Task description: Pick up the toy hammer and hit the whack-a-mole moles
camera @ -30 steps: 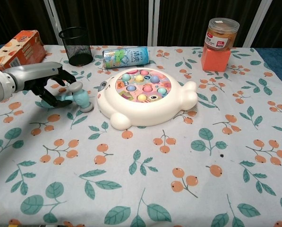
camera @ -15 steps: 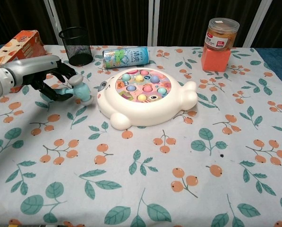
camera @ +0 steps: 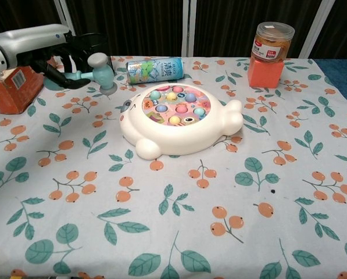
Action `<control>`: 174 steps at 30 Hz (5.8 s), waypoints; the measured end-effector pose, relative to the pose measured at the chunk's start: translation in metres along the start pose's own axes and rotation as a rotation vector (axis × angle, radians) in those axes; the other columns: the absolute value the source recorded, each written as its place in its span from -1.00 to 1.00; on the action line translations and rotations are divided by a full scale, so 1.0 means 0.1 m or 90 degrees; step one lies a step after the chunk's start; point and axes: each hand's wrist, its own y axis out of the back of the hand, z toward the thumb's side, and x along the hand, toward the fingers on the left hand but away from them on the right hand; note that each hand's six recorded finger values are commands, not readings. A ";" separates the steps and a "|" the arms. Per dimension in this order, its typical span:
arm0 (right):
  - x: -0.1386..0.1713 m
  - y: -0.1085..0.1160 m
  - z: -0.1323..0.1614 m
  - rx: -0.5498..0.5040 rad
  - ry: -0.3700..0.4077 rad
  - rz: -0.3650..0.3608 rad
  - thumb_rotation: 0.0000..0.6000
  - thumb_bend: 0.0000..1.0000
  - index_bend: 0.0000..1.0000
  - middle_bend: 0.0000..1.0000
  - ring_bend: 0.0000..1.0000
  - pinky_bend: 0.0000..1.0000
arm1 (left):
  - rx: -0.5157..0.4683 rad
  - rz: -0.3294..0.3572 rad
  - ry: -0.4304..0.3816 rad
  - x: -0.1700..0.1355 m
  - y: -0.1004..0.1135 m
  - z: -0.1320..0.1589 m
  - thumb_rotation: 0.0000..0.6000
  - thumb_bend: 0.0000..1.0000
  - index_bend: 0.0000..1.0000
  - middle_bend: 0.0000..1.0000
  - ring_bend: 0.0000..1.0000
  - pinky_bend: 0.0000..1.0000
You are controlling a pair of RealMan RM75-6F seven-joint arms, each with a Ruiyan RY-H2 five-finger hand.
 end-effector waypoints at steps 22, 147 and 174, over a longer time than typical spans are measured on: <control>0.03 0.00 0.01 0.005 -0.002 0.003 1.00 -0.73 -0.90 -0.51 -1.00 -0.84 | 0.033 -0.086 -0.045 0.78 0.08 0.59 1.00 0.08 0.42 0.33 -0.04 0.07; 0.11 -0.02 -0.05 -0.010 -0.011 0.002 1.00 -0.72 -0.90 -0.51 -1.00 -0.84 | 0.065 -0.157 0.111 0.00 -0.49 -0.43 1.00 -0.44 -0.10 -0.02 -0.28 -0.10; 0.10 -0.02 -0.04 -0.008 -0.014 0.004 1.00 -0.71 -0.90 -0.49 -1.00 -0.84 | 0.051 -0.150 0.126 0.10 -0.41 -0.46 1.00 -0.54 -0.12 -0.05 -0.30 -0.11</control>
